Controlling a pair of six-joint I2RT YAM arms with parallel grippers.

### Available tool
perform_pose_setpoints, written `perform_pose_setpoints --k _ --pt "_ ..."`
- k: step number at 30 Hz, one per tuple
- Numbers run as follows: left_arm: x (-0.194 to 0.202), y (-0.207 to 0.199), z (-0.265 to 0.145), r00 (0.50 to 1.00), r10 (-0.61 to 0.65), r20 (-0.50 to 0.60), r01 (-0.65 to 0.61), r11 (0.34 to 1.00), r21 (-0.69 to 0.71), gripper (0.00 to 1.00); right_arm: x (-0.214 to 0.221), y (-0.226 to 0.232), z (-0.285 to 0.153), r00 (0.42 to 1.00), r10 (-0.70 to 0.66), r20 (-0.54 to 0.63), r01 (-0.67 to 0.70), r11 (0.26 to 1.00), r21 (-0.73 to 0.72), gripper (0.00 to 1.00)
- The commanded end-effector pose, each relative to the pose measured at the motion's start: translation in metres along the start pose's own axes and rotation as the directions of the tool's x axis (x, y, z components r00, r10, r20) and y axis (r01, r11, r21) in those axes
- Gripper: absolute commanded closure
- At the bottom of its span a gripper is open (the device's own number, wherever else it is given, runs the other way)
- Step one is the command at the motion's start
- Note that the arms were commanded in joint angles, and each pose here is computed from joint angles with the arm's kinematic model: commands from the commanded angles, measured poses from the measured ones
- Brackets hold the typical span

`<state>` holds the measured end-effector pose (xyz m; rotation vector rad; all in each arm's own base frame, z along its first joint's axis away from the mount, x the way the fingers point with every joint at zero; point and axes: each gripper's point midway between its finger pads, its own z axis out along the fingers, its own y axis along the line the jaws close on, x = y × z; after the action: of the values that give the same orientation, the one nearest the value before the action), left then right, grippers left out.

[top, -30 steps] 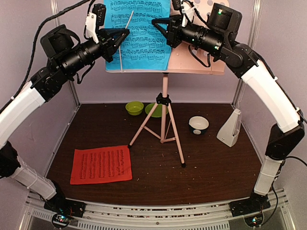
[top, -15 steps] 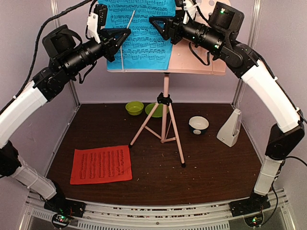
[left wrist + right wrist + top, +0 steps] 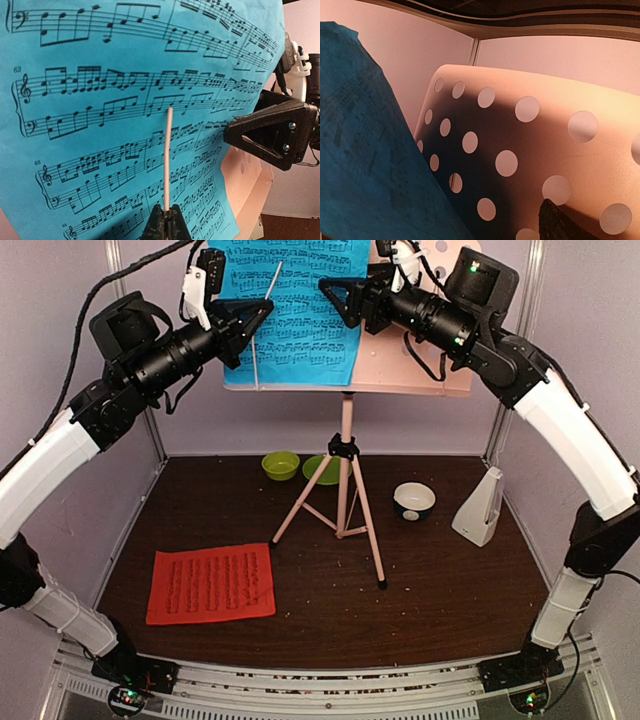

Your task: Set up the instrument practice props

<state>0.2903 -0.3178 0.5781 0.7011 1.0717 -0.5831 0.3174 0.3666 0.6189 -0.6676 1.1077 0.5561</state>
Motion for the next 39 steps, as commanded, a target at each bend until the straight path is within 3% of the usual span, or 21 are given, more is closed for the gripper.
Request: perform_pose_setpoints --k 1,5,13,19,30,39 --pt "-0.015 0.002 0.003 0.999 0.017 0.045 -0.017 1.0 -0.002 1.0 -0.02 -0.017 -0.021 0.999 -0.022 0.029 0.02 0.997 0.075 0.27" --pt "-0.014 0.003 0.004 0.999 0.02 0.042 -0.02 1.0 -0.003 1.0 -0.014 -0.017 -0.025 0.999 -0.032 0.01 0.031 0.997 0.073 0.33" --pt "-0.014 0.001 0.005 0.999 0.018 0.041 -0.019 1.0 0.007 1.0 -0.014 -0.007 -0.015 0.999 -0.025 0.03 0.024 1.0 0.017 0.76" --pt "-0.013 0.0 0.006 0.999 0.022 0.034 -0.023 1.0 0.012 1.0 -0.015 -0.003 -0.008 0.999 -0.022 0.046 0.022 1.0 0.002 0.93" --pt "-0.011 0.004 0.006 0.999 0.025 0.02 -0.025 1.0 -0.006 1.0 -0.011 -0.003 -0.003 0.999 -0.018 0.05 0.017 1.0 0.007 0.98" --pt "-0.012 0.004 0.006 0.999 0.028 0.021 -0.027 1.0 -0.006 0.77 -0.011 -0.008 -0.001 0.998 -0.021 0.055 0.019 0.999 0.033 0.93"
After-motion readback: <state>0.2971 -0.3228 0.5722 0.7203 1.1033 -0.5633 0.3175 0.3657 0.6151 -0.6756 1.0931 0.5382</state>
